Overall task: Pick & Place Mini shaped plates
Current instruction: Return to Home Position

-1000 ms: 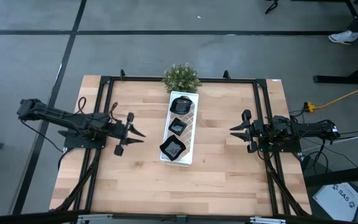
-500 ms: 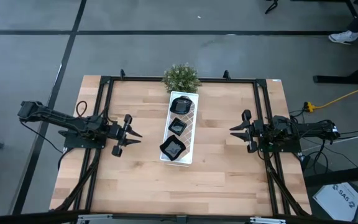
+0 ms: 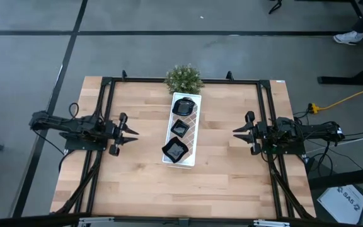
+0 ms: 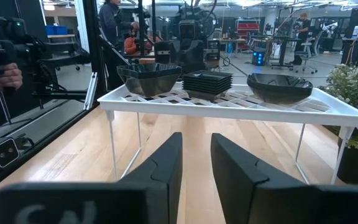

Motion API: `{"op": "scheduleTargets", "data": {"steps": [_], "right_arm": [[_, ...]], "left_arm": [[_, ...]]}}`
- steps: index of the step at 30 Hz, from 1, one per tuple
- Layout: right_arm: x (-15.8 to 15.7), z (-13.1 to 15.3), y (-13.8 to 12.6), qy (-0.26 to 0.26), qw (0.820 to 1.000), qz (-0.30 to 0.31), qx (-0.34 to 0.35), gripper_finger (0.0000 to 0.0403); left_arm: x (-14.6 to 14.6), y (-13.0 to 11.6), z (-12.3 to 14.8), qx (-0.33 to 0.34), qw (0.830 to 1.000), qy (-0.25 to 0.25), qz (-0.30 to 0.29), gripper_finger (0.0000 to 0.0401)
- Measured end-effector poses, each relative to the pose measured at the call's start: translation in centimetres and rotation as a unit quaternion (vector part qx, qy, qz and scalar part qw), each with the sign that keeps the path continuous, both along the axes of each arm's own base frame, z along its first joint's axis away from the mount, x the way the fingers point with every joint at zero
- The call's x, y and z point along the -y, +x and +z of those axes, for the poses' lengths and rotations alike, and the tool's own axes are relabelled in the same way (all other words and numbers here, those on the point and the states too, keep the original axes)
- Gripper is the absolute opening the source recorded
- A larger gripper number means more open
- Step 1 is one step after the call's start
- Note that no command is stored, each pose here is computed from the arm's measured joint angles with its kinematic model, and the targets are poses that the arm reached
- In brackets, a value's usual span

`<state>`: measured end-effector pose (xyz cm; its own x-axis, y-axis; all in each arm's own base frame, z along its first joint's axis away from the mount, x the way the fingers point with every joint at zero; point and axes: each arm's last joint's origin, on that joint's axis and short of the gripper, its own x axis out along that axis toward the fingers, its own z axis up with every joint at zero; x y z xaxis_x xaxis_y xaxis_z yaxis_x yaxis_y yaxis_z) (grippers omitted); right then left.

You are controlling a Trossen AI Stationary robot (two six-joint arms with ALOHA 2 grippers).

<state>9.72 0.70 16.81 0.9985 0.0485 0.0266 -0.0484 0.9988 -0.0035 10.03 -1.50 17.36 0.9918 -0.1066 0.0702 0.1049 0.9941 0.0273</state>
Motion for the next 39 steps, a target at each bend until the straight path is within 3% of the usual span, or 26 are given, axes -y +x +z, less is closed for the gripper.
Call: {"op": "scheduleTargets", "data": {"steps": [13, 39], "right_arm": [[0.00, -0.01, 0.00, 0.000, 1.000, 0.000, 0.000, 0.0085], [0.00, -0.01, 0.00, 0.000, 1.000, 0.000, 0.000, 0.0085]], "left_arm": [[-0.02, -0.32, -0.69, -0.035, 0.999, 0.027, -0.010, 0.0091], [-0.02, -0.32, -0.69, -0.035, 0.999, 0.027, -0.010, 0.0092]]}}
